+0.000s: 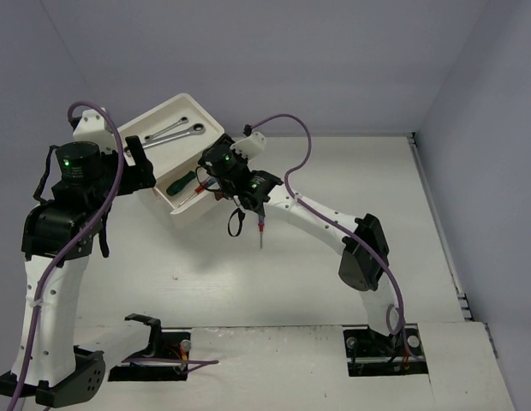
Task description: Sort the tools into containers
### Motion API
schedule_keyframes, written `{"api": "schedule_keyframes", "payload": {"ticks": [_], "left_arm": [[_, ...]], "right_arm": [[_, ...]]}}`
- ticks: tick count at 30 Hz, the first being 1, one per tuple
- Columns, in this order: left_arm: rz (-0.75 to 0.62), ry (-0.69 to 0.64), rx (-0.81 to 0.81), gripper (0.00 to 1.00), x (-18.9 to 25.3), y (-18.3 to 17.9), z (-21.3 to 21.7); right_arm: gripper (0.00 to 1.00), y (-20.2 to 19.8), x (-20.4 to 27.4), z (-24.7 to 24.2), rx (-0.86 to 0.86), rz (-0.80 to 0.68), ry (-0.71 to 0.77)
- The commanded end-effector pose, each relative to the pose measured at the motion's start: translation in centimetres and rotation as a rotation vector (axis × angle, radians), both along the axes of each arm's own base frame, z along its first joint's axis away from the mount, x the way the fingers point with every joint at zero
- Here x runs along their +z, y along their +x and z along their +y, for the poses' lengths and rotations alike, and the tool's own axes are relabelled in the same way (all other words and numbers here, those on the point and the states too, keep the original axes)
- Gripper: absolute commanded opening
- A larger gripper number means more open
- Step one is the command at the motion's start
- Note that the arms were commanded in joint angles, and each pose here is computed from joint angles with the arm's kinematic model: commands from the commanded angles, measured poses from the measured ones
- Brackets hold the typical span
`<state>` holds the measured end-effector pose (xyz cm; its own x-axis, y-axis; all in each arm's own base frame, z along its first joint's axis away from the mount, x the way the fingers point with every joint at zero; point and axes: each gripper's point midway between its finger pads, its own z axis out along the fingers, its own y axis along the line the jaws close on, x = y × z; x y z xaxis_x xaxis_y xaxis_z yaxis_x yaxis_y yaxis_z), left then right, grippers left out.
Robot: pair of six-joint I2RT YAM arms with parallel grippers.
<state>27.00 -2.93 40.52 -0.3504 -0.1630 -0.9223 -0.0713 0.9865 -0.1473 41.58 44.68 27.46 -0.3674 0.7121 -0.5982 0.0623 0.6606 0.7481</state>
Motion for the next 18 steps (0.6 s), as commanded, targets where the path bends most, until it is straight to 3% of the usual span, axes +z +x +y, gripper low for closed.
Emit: {"api": "schedule_keyframes", "payload": {"ticks": [1,6,9,18], "left_arm": [[-0.081,-0.019,-0.013,0.75,2.6,-0.1,-0.3],[-0.073,-0.013,-0.016,0.75,2.2,-0.2,-0.3],[-0.065,-0.012,-0.023,0.75,1.9,0.0,-0.4],[-0.04,-0.006,-0.031,0.75,1.2,0.6,-0.7]], "right_arm": [[0.44,0.1,7.5,-5.3,-0.037,-0.169,-0.113],[0.48,1.2,4.0,-12.2,0.011,-0.134,-0.37],[0.54,2.0,2.5,-17.4,0.019,-0.103,-0.452],[0.56,2.3,-7.8,-22.1,0.255,0.057,-0.639]]}}
